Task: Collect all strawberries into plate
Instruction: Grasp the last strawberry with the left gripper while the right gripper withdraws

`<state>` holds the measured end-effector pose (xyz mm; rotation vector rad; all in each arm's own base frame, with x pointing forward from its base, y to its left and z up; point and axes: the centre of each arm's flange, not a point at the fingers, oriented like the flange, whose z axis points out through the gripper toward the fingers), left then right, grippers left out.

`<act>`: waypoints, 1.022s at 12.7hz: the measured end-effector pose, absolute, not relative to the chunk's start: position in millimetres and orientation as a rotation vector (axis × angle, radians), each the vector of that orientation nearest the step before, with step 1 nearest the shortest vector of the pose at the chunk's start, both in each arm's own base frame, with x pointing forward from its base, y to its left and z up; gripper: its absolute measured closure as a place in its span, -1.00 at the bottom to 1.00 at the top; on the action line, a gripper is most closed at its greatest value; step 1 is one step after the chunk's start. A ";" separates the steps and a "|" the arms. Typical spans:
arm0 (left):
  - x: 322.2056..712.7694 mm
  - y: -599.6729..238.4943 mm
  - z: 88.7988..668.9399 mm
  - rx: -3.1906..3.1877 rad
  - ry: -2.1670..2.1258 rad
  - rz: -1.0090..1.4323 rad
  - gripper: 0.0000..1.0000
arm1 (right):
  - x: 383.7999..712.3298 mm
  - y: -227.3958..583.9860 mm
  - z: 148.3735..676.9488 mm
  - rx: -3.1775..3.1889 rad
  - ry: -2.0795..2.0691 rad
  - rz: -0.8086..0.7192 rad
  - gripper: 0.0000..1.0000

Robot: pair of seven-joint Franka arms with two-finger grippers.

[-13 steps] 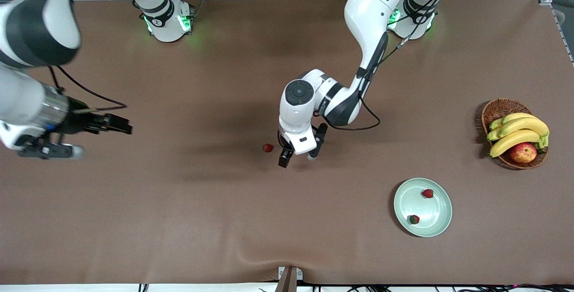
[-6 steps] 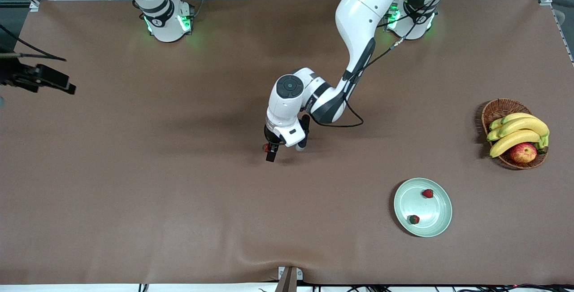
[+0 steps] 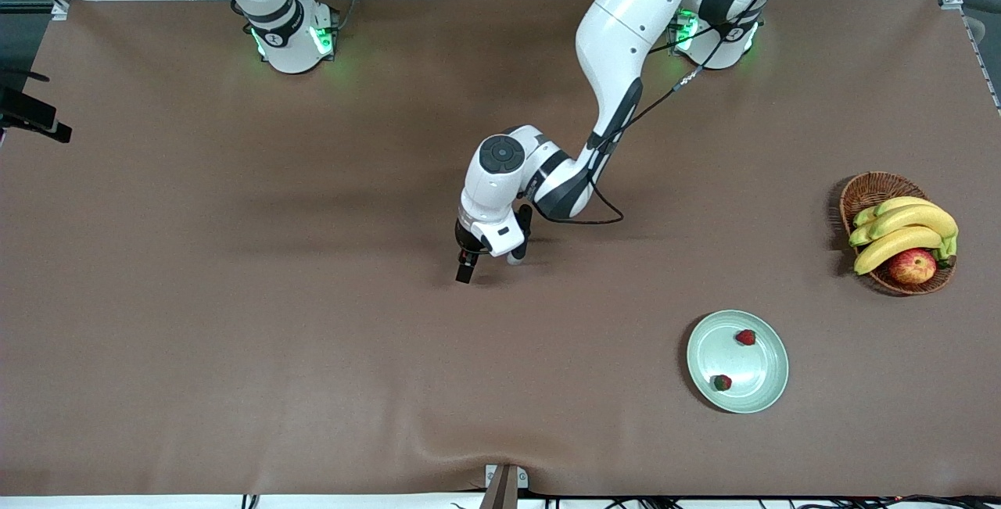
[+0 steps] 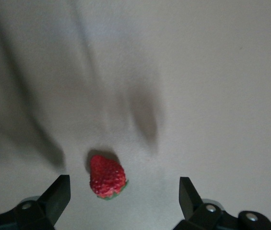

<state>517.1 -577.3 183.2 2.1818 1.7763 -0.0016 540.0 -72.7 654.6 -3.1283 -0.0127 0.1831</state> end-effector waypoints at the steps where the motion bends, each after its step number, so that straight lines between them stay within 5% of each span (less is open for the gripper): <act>1: 515.0 -578.4 180.0 2.188 1.776 -0.002 -1.00 | 538.8 -63.6 657.1 -3.145 -0.042 0.188 -1.00; 7: 511.9 -579.8 173.5 2.197 1.775 -0.002 -0.93 | 531.7 -53.2 669.0 -3.158 -0.072 0.163 -1.00; 13: 515.6 -579.1 175.3 2.190 1.774 0.003 0.36 | 529.2 -50.0 666.6 -3.125 0.084 0.196 -1.00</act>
